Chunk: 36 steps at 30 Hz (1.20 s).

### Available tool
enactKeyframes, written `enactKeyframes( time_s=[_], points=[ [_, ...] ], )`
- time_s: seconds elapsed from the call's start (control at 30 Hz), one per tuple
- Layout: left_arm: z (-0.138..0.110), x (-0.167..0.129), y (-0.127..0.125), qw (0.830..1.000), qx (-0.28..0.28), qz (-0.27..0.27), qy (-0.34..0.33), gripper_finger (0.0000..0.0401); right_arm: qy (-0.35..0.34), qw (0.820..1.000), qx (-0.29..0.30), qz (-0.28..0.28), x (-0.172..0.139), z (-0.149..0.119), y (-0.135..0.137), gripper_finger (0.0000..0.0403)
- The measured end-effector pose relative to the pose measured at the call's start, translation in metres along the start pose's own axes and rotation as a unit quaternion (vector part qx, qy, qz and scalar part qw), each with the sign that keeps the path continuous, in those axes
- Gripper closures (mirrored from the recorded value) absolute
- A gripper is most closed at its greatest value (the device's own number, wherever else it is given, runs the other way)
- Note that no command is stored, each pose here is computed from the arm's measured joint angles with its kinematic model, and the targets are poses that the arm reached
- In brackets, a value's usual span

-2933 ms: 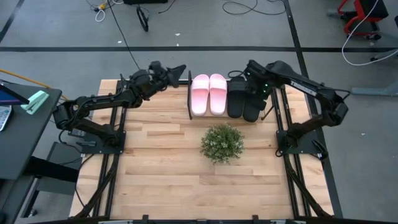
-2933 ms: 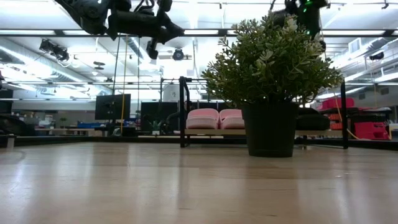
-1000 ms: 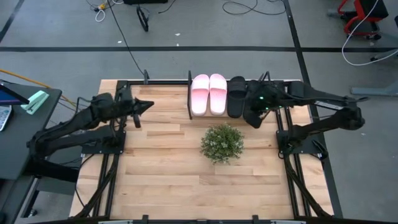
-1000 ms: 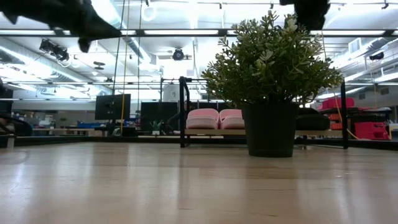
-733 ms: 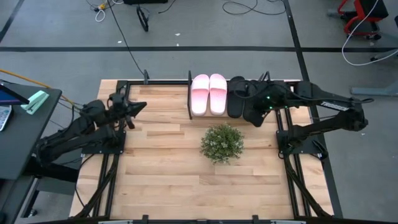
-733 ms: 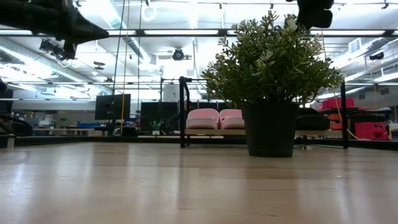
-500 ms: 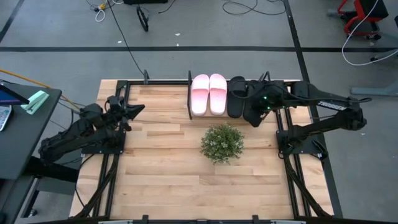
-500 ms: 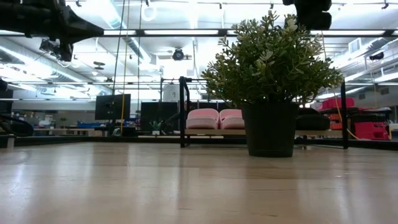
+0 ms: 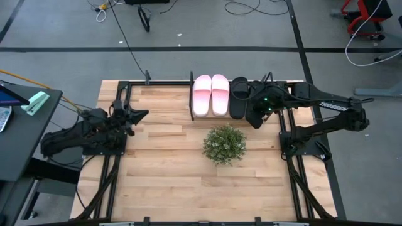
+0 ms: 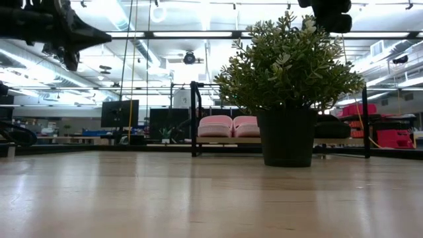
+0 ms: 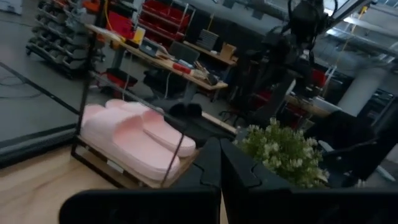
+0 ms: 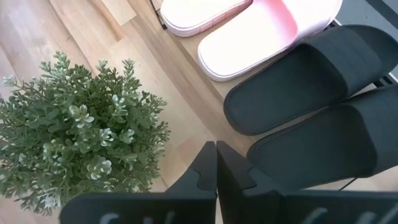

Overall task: Pick and place slides into the shelf
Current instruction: Return to Home Position

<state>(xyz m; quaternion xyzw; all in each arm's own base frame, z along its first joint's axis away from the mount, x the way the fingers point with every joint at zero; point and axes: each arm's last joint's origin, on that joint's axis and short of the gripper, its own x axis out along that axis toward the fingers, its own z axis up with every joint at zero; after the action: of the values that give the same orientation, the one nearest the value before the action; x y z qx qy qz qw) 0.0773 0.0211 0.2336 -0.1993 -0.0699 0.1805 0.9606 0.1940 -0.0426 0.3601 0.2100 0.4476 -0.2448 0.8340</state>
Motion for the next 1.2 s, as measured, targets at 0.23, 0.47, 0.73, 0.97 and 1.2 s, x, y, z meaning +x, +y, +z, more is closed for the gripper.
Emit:
enactKeyframes(
  time_s=[0.23, 0.47, 0.73, 0.97, 1.2],
  points=[
    [-0.019, 0.007, 0.002, 1.0, -0.004, -0.014, -0.015, 0.0401, 0.0, 1.0, 0.002, 0.0, 0.0, 0.0, 0.0, 0.0403],
    [-0.02, 0.006, 0.0, 1.0, -0.009, -0.009, -0.019, 0.0401, 0.0, 1.0, 0.011, 0.0, 0.0, 0.0, 0.0, 0.0403],
    [-0.022, 0.002, 0.0, 0.999, -0.007, -0.007, -0.052, 0.0401, 0.0, 1.0, 0.011, 0.0, 0.0, 0.0, 0.0, 0.0403],
    [-0.03, 0.004, -0.001, 0.995, -0.005, -0.049, -0.089, 0.0401, 0.0, 1.0, 0.016, 0.0, 0.0, 0.0, 0.0, 0.0403],
    [-0.039, 0.006, 0.0, 0.993, -0.003, -0.078, -0.086, 0.0401, 0.002, 1.0, 0.028, 0.004, 0.0, 0.0, 0.0, 0.0403]
  ],
)
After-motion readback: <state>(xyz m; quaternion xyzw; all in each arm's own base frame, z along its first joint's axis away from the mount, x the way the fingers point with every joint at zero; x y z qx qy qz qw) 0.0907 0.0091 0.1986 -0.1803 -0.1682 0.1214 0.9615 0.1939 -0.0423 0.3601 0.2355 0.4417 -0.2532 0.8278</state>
